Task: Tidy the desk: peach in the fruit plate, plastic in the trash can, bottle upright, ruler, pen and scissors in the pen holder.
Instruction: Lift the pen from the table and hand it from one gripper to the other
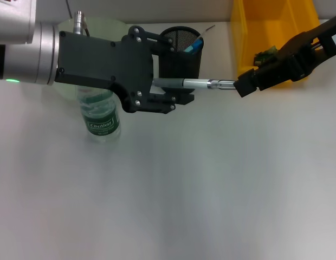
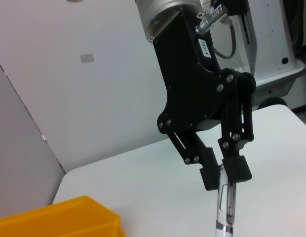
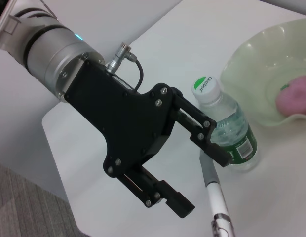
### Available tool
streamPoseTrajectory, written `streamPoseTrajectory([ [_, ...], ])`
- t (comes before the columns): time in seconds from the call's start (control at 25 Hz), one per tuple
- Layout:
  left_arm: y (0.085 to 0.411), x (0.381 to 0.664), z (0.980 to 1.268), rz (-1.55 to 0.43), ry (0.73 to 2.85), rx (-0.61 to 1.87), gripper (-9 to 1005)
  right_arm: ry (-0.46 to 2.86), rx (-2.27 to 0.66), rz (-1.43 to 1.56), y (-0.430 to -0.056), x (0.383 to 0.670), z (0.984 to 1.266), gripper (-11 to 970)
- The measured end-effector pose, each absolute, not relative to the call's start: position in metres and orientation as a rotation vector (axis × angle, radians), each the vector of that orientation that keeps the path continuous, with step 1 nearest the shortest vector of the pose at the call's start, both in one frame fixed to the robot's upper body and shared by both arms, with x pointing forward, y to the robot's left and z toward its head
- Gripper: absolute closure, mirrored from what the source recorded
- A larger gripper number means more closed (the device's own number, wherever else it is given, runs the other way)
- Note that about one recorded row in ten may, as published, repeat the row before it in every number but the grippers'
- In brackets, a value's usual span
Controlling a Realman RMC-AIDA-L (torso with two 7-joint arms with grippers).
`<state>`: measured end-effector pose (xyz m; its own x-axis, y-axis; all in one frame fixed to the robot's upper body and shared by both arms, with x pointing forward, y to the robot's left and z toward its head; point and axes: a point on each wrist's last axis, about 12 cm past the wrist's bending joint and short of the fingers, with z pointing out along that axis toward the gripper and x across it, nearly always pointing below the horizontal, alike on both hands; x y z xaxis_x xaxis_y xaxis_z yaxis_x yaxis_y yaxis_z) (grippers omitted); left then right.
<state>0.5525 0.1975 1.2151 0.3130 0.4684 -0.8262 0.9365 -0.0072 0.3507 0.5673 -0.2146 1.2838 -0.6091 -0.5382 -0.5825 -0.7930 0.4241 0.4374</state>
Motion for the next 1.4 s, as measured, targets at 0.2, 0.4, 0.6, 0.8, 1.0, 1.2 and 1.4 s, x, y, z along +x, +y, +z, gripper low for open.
streamPoseTrajectory([
  [0.2,0.199,0.555,1.214,-0.583,1.318,1.635,401,2.327,-1.145,1.009,-0.212,0.568,1.283,767],
  [0.4,0.198,0.554,1.213,-0.562,1.323,1.656,402,2.321,-1.129,1.01,-0.212,0.57,1.283,767],
  [0.6,0.198,0.551,1.215,-0.493,1.324,1.705,402,2.33,-1.105,1.024,-0.214,0.572,1.28,768],
  [0.8,0.198,0.548,1.217,-0.462,1.316,1.723,403,2.333,-1.098,1.031,-0.213,0.574,1.278,768],
  [1.0,0.199,0.549,1.218,-0.439,1.32,1.706,403,2.33,-1.102,1.039,-0.211,0.574,1.276,768],
  [1.2,0.199,0.548,1.217,-0.439,1.321,1.71,407,2.339,-1.098,1.059,-0.21,0.575,1.273,768],
  [1.4,0.198,0.548,1.216,-0.438,1.322,1.716,411,2.34,-1.093,1.066,-0.21,0.576,1.272,768],
])
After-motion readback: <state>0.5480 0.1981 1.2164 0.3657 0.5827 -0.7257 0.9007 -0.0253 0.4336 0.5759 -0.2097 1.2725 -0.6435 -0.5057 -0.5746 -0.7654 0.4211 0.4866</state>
